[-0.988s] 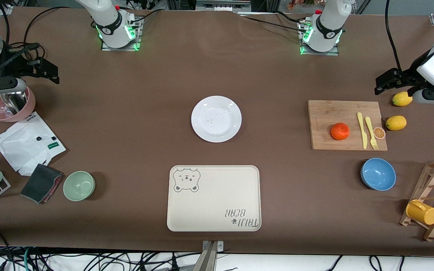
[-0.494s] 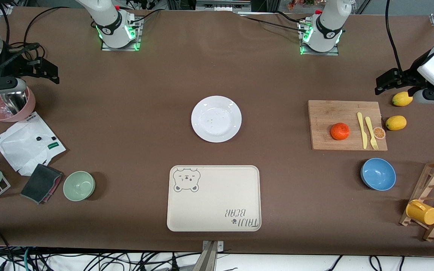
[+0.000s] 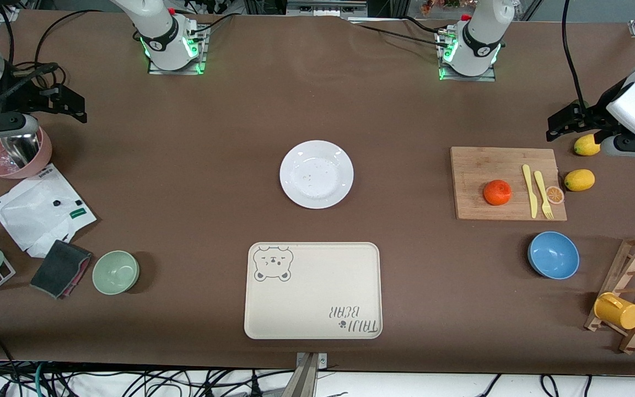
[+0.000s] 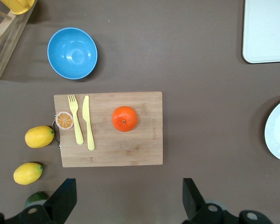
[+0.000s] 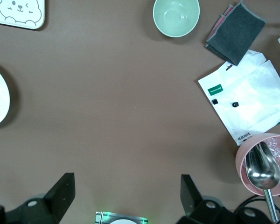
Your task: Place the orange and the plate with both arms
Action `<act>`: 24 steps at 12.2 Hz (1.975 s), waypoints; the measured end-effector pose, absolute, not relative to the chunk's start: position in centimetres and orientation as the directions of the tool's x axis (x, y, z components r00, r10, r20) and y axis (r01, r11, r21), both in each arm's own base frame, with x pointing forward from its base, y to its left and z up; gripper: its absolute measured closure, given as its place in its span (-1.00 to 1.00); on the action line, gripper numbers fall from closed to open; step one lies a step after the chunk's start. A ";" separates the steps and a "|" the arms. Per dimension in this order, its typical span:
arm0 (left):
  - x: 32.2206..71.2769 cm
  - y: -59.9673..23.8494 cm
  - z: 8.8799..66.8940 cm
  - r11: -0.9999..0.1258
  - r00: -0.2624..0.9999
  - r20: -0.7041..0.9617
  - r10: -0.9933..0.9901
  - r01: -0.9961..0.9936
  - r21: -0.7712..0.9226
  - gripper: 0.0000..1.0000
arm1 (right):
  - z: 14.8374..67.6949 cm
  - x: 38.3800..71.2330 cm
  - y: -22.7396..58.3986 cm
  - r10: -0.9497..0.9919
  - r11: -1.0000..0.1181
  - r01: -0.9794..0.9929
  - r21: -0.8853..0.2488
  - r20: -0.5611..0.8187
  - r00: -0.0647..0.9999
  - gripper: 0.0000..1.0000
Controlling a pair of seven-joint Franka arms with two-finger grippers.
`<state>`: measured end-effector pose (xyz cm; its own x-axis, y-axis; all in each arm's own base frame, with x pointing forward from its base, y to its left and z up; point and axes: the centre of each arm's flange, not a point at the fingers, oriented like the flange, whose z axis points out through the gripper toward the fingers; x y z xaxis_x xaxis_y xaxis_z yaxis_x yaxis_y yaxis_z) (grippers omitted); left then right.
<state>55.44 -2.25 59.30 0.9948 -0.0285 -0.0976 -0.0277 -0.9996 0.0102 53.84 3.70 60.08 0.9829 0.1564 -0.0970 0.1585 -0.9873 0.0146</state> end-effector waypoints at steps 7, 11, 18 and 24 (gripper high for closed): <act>54.8 -1.8 58.5 -1.000 0.985 -0.174 -0.020 -0.019 0.009 -1.00 | 60.1 53.8 3.7 0.156 -0.987 0.158 0.015 -0.097 0.983 -1.00; 55.4 -2.1 57.6 -0.999 0.981 -0.188 -0.039 -0.038 0.011 -1.00 | 60.1 53.8 3.8 0.159 -0.987 0.161 0.015 -0.097 0.983 -1.00; 59.7 -0.9 48.4 -1.000 0.989 -0.146 -0.017 -0.016 0.005 -1.00 | 60.1 53.9 3.9 0.160 -0.987 0.162 0.015 -0.091 0.983 -1.00; 57.4 2.8 33.8 -0.999 0.996 -0.086 0.013 0.009 -0.040 -1.00 | 60.1 53.9 3.9 0.160 -0.987 0.162 0.015 -0.091 0.983 -1.00</act>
